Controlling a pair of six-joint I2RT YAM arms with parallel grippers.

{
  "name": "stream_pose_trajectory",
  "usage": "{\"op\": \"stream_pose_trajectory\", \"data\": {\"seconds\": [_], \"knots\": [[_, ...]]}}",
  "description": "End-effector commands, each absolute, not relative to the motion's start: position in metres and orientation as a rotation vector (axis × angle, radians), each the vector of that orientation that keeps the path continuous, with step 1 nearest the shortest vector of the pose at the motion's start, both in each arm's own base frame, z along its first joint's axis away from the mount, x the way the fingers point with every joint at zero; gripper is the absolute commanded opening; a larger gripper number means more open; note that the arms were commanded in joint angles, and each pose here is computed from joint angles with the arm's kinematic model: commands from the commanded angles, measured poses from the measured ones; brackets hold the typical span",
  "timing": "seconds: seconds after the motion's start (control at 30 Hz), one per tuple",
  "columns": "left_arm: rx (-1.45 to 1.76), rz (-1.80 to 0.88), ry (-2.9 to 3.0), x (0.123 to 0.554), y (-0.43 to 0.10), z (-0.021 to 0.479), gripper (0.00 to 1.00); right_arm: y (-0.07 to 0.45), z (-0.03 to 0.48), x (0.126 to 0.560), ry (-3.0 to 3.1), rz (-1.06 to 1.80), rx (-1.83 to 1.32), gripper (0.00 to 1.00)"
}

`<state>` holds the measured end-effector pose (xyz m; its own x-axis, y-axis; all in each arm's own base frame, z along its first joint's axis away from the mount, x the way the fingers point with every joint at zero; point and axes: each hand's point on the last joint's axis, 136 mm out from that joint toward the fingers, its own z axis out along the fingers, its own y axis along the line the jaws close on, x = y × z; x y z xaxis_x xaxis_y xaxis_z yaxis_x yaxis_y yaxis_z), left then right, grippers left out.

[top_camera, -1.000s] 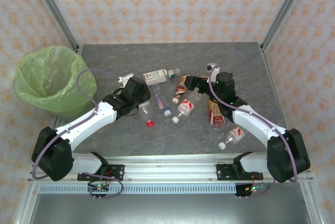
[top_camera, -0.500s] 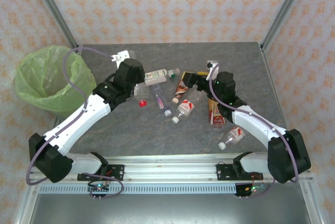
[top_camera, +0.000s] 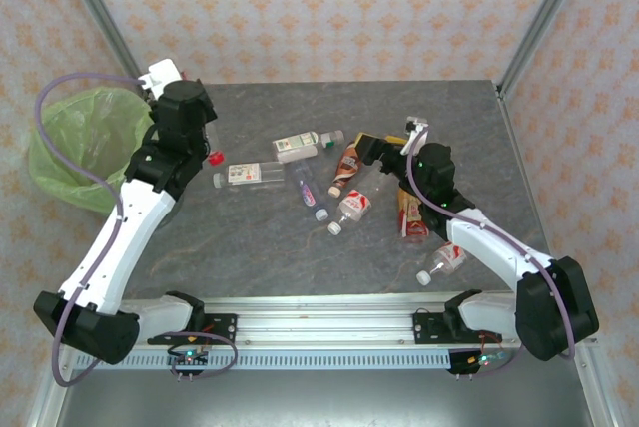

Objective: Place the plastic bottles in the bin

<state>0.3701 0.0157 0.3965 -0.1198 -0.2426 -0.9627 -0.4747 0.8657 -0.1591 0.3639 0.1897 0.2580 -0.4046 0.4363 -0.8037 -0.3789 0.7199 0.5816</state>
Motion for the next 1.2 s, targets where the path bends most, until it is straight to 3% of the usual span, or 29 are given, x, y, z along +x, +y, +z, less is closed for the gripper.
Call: {"op": "stream_pose_trajectory", "data": {"seconds": [0.0, 0.43, 0.63, 1.03, 1.17], "knots": [[-0.563, 0.259, 1.569, 0.358, 0.036, 0.442, 0.53, 0.186, 0.267, 0.364, 1.746, 0.868, 0.065, 0.99], [-0.806, 0.518, 1.285, 0.312, 0.151, 0.500, 0.53, 0.181, 0.266, 0.367, 1.753, 0.827, 0.074, 0.99], [-0.989, 0.611, 1.309, 0.306, 0.205, 0.466, 0.53, 0.181, 0.263, 0.367, 1.758, 0.823, 0.079, 0.99], [-1.065, 0.629, 1.430, 0.326, 0.214, 0.408, 0.55, 0.170, 0.254, 0.360, 1.783, 0.760, 0.085, 0.99], [-1.083, 0.619, 1.467, 0.332, 0.214, 0.388, 0.62, 0.171, 0.254, 0.361, 1.783, 0.754, 0.083, 0.99]]}}
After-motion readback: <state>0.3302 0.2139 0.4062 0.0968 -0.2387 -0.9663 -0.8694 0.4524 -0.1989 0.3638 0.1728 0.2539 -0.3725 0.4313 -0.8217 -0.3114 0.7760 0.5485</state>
